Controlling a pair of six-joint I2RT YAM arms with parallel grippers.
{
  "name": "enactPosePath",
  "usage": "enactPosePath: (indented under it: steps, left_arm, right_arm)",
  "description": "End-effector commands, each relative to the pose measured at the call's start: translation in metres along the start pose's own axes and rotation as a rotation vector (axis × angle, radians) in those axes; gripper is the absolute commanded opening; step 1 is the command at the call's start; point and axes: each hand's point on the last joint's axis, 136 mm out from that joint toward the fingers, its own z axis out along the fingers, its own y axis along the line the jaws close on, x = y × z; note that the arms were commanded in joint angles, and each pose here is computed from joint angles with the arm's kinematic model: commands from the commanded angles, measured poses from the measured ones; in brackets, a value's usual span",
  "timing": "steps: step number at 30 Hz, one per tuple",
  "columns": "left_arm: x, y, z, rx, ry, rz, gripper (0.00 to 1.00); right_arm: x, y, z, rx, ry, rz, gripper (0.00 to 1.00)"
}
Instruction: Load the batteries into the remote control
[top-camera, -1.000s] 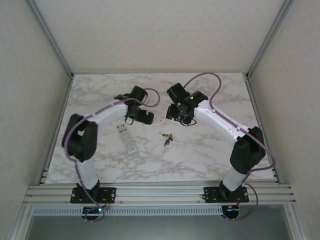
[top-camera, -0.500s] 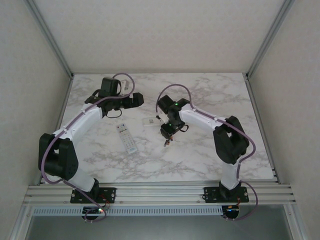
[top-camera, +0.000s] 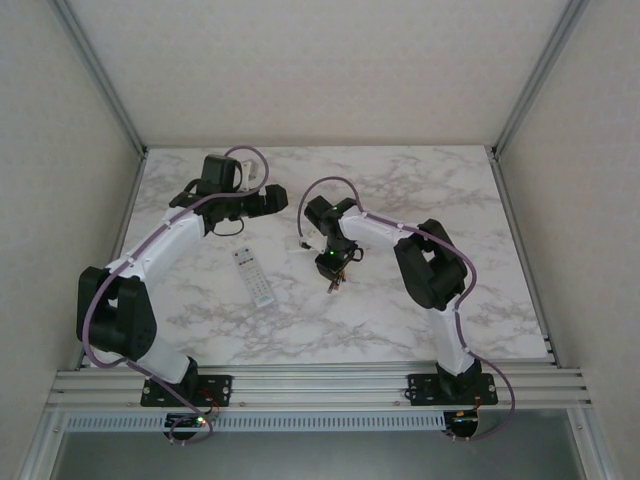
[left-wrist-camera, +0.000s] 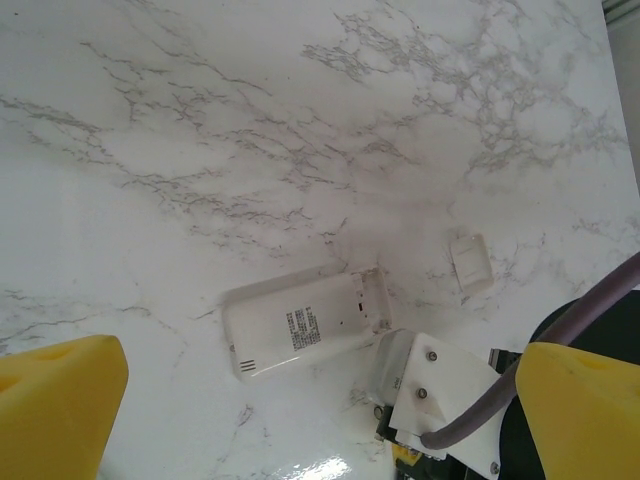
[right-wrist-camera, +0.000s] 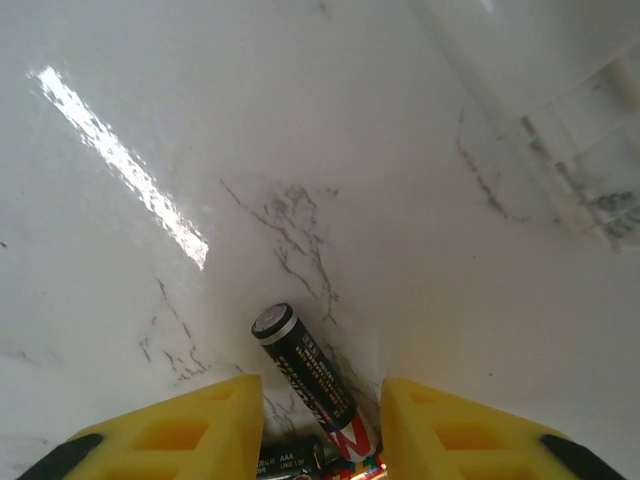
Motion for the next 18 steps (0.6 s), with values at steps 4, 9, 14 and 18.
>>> enactPosePath:
  steps: [4, 9, 14, 18]
  left_arm:
    - [0.001, 0.003, 0.004, 0.004, 0.015, 0.001, 1.0]
    - [0.003, 0.004, 0.009, 0.004, 0.035, 0.005, 1.0]
    - [0.005, 0.007, 0.011, -0.007, 0.048, 0.009, 1.0]
    - [0.005, 0.007, 0.011, -0.005, 0.049, 0.01, 1.0]
  right_arm:
    - [0.003, -0.01, 0.005, 0.062, 0.027, -0.012, 0.22]
    - [-0.005, -0.016, -0.001, 0.094, -0.007, -0.04, 0.14]
    - [-0.015, -0.012, -0.025, 0.084, -0.075, -0.071, 0.11]
    - [-0.029, -0.008, -0.06, 0.075, -0.206, -0.048, 0.11]
